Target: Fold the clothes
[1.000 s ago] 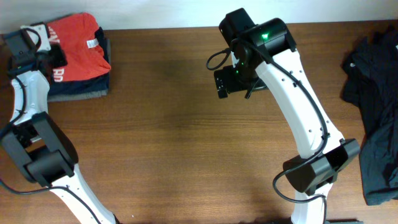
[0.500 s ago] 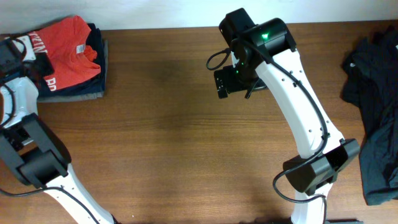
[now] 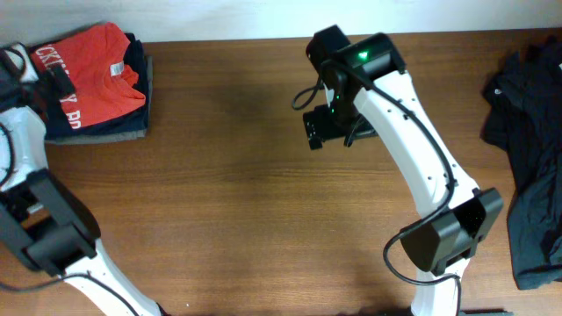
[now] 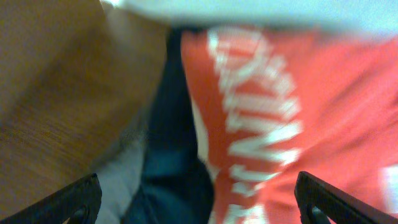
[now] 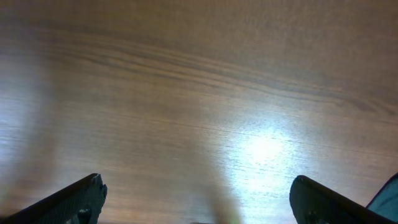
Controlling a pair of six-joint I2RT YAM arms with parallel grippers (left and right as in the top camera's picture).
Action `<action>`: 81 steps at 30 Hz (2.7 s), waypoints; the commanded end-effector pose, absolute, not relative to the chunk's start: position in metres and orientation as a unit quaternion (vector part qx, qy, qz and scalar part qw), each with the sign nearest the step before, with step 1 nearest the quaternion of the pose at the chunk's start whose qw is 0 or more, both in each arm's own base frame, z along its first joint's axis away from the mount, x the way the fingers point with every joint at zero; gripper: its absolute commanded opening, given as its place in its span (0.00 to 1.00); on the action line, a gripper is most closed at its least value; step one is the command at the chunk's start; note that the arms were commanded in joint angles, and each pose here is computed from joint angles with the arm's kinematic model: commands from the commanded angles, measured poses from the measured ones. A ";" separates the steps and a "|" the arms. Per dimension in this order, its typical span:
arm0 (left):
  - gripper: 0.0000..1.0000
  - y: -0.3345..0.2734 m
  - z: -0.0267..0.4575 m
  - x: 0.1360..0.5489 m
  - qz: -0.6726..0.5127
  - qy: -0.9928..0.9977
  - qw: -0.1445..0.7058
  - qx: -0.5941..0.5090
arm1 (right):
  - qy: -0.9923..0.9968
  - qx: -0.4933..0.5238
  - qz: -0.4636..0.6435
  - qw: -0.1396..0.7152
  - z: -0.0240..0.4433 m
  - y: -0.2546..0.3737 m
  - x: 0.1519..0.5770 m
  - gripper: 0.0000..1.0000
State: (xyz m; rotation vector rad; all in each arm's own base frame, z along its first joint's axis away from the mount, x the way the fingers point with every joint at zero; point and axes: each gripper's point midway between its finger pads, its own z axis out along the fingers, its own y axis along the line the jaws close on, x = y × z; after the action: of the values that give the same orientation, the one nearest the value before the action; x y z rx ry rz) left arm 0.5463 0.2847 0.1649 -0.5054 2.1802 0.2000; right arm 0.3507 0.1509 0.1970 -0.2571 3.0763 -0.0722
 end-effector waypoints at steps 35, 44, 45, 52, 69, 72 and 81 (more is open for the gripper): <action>0.06 0.271 0.104 0.614 0.198 0.851 0.462 -0.148 | 0.994 -0.086 -0.046 -0.040 0.152 0.141 0.331 0.99; 0.06 0.255 0.237 0.619 0.208 0.790 0.560 -0.140 | 0.994 -0.086 -0.047 -0.041 0.152 0.141 0.331 0.99; 0.06 0.254 0.242 0.619 0.209 0.786 0.565 -0.140 | 0.994 -0.086 -0.046 -0.040 0.152 0.141 0.332 0.99; 0.06 0.268 0.211 0.609 0.210 0.813 0.523 -0.148 | 0.994 -0.086 -0.047 -0.042 0.152 0.141 0.330 0.99; 0.06 0.314 0.087 0.572 0.211 0.880 0.384 -0.186 | 0.994 -0.086 -0.048 -0.045 0.152 0.140 0.329 0.99; 0.06 0.303 0.121 0.584 0.213 0.867 0.414 -0.177 | 0.994 -0.086 -0.048 -0.045 0.152 0.140 0.329 0.99; 0.05 0.237 0.281 0.615 0.211 0.788 0.562 -0.135 | 0.994 -0.086 -0.048 -0.045 0.152 0.140 0.329 0.99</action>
State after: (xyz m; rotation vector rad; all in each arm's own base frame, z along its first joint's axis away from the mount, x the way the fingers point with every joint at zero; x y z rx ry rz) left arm 0.6091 0.2706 0.1658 -0.3926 2.0630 0.5088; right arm 0.3306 0.1416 0.1528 -0.2834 3.2078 -0.1544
